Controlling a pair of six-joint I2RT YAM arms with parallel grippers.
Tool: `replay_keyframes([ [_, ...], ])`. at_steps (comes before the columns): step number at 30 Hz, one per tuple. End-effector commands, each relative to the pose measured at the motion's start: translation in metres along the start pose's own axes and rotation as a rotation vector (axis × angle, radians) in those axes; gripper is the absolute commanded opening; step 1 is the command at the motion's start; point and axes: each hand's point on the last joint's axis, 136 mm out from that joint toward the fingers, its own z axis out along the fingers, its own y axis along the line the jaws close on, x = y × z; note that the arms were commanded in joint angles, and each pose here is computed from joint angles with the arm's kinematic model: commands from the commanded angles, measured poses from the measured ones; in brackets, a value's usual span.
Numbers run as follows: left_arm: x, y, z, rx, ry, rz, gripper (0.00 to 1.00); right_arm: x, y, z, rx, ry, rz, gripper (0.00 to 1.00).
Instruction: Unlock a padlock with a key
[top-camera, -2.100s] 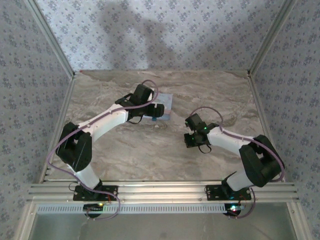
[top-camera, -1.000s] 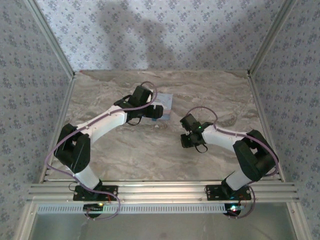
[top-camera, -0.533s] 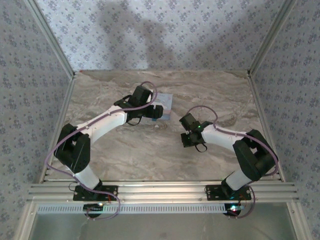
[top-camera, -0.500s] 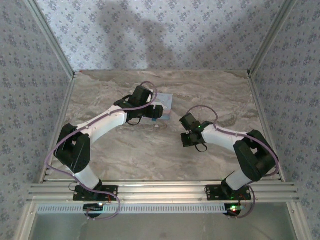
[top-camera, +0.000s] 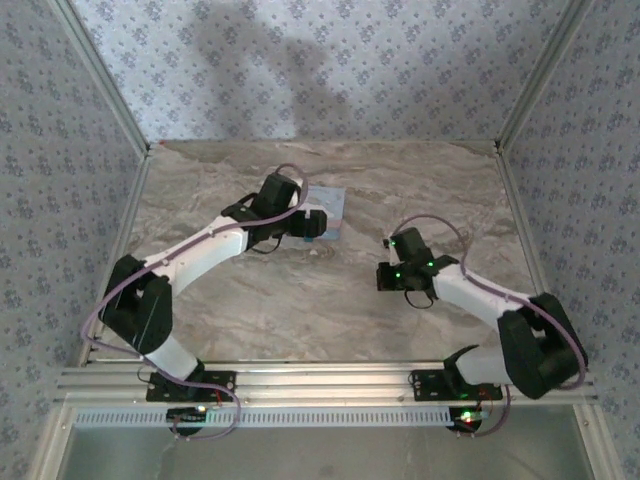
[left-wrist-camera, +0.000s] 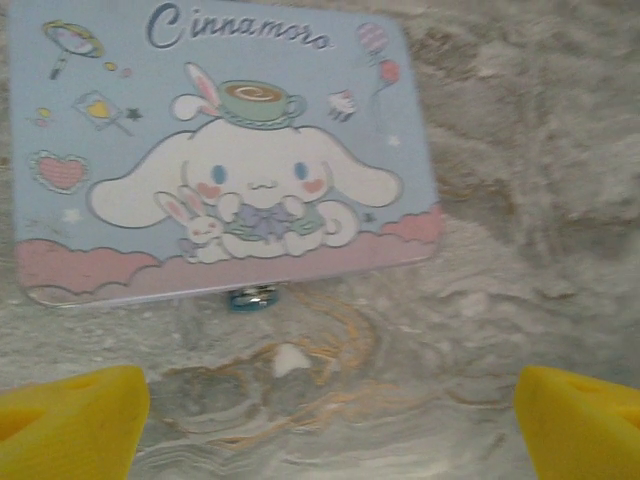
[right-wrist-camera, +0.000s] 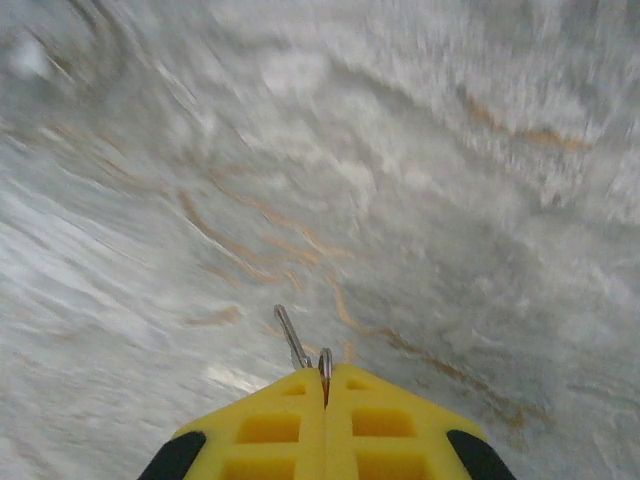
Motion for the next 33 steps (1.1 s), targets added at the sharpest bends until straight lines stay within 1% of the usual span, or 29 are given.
replay_keyframes([
  [1,-0.011,-0.034,-0.019,0.198,-0.049,-0.103,0.93,-0.031,0.032,-0.021,-0.228,-0.156,0.031,0.00],
  [5,-0.015,-0.069,-0.031,0.430,-0.075,-0.203,0.90,-0.059,0.051,-0.056,-0.344,-0.346,0.015,0.00],
  [7,-0.017,-0.089,-0.036,0.518,-0.077,-0.202,0.85,-0.070,0.060,-0.071,-0.384,-0.412,0.009,0.00],
  [11,-0.016,-0.121,-0.039,0.585,-0.070,-0.147,0.81,-0.085,0.073,-0.093,-0.444,-0.496,0.010,0.00],
  [17,-0.013,-0.142,-0.034,0.629,-0.050,-0.128,0.74,-0.090,0.087,-0.104,-0.499,-0.501,0.007,0.00],
  [25,-0.006,-0.156,-0.021,0.643,-0.013,-0.119,0.63,-0.091,0.100,-0.110,-0.532,-0.508,-0.010,0.00],
  [28,-0.004,-0.160,-0.018,0.649,-0.001,-0.114,0.59,-0.093,0.100,-0.111,-0.536,-0.509,0.014,0.00],
  [31,-0.002,-0.164,-0.016,0.655,0.006,-0.109,0.53,-0.096,0.100,-0.111,-0.533,-0.513,0.026,0.00],
  [33,-0.001,-0.166,-0.016,0.660,0.011,-0.105,0.47,-0.096,0.102,-0.112,-0.538,-0.512,0.024,0.00],
])
